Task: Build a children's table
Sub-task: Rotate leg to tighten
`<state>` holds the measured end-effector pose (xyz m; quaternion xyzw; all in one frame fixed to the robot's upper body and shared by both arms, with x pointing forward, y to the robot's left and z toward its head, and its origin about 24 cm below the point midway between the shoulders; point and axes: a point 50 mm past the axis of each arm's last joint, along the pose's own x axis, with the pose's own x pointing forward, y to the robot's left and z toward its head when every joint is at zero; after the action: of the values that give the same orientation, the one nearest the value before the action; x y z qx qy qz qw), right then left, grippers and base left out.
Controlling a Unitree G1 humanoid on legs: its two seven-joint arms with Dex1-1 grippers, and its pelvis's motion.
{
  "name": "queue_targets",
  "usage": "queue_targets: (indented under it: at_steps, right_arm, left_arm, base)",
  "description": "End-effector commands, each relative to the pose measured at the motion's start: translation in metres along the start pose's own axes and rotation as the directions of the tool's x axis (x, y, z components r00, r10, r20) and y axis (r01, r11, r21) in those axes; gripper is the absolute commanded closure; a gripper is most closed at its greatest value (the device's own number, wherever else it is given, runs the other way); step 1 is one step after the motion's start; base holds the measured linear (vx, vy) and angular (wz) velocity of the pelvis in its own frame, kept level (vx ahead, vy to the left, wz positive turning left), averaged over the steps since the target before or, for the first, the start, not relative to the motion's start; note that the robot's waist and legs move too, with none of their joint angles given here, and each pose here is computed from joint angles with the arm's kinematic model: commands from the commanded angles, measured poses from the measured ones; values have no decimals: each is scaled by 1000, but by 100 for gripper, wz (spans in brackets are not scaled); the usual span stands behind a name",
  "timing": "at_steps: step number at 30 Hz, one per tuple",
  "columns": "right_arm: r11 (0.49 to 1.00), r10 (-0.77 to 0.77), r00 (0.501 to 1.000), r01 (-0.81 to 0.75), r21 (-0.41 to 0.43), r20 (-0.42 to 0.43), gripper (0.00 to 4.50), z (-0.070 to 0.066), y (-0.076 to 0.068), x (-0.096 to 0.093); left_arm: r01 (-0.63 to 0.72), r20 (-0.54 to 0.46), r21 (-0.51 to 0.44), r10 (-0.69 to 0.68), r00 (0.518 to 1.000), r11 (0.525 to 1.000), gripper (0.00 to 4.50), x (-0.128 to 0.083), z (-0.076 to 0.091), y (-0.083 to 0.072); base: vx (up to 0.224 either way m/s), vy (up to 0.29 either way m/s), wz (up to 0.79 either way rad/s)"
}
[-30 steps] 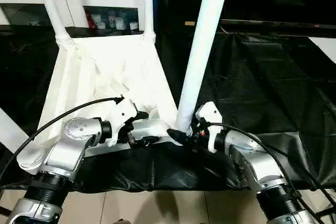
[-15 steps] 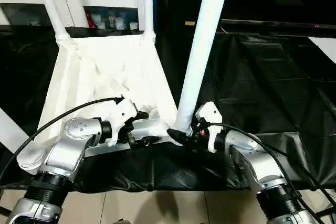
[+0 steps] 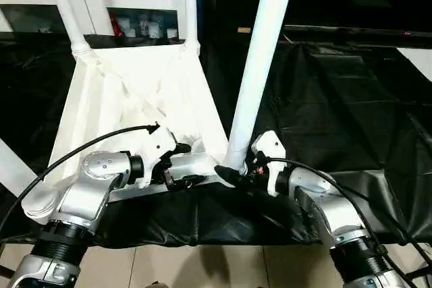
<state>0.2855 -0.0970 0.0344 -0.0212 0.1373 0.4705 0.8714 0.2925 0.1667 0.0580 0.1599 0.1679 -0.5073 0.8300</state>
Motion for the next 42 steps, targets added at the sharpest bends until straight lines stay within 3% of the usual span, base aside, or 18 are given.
queue_targets:
  at_steps: [1, 42]
  right_arm:
    - [1000, 15, 1000, -15, -12, -11, 92, 2, 0, 1]
    - [1000, 15, 1000, -15, -12, -11, 92, 2, 0, 1]
  left_arm:
    - [8, 4, 25, -8, 1000, 1000, 5, 1, 4, -1]
    - [8, 4, 25, -8, 1000, 1000, 5, 1, 4, -1]
  base:
    - [0, 0, 0]
    - [0, 0, 0]
